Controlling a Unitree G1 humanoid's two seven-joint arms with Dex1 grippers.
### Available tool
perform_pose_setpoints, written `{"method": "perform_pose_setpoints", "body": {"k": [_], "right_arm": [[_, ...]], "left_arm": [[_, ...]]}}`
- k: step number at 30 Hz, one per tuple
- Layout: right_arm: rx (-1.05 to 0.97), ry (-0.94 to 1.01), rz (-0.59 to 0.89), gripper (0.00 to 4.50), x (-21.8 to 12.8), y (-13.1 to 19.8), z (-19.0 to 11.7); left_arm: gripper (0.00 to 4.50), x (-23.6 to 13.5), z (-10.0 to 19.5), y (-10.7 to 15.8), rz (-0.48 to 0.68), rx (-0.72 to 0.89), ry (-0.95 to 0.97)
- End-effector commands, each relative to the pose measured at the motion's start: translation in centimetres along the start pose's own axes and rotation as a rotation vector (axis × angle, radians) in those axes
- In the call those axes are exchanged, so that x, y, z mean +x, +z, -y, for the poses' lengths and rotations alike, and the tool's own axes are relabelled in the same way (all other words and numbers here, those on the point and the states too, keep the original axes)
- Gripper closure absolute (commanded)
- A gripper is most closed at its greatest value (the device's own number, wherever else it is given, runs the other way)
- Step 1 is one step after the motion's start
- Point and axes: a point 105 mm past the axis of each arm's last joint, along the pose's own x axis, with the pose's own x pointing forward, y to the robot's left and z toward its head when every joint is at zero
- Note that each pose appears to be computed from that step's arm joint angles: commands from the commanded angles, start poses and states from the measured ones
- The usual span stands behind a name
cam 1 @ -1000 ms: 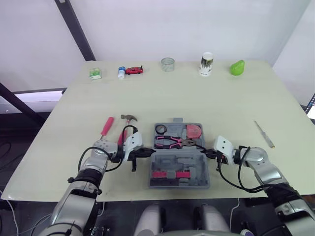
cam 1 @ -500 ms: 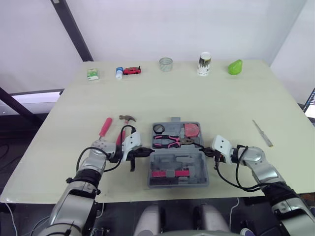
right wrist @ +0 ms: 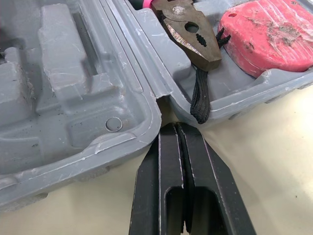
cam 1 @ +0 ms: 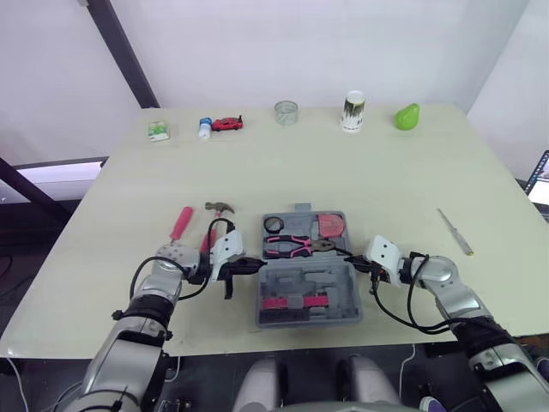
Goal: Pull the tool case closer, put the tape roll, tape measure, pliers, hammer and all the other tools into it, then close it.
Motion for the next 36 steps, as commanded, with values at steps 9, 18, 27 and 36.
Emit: {"method": "perform_pose_setpoints", "body": {"k": [9, 18, 27, 36], "right_arm": [[-0.062, 0.036, 0.090, 4.50, 1.0, 2.6, -0.4], [-0.047, 0.070, 0.079, 4.50, 1.1, 2.4, -1.2], [-0.037, 0.081, 0.066, 4.50, 0.9, 2.2, -1.5], [-0.034, 0.085, 0.063, 4.50, 1.1, 2.1, -1.6]], "left_arm": [[4.42, -0.2, 0.7, -0.9, -0.030, -0.018, -0.011], [4.42, -0.3, 1.0, -1.0, -0.031, -0.019, -0.013], [4.42, -0.3, 1.3, -1.0, -0.033, -0.019, -0.026], [4.42, -0.3, 1.5, -1.1, -0.036, -0.021, -0.034]]}}
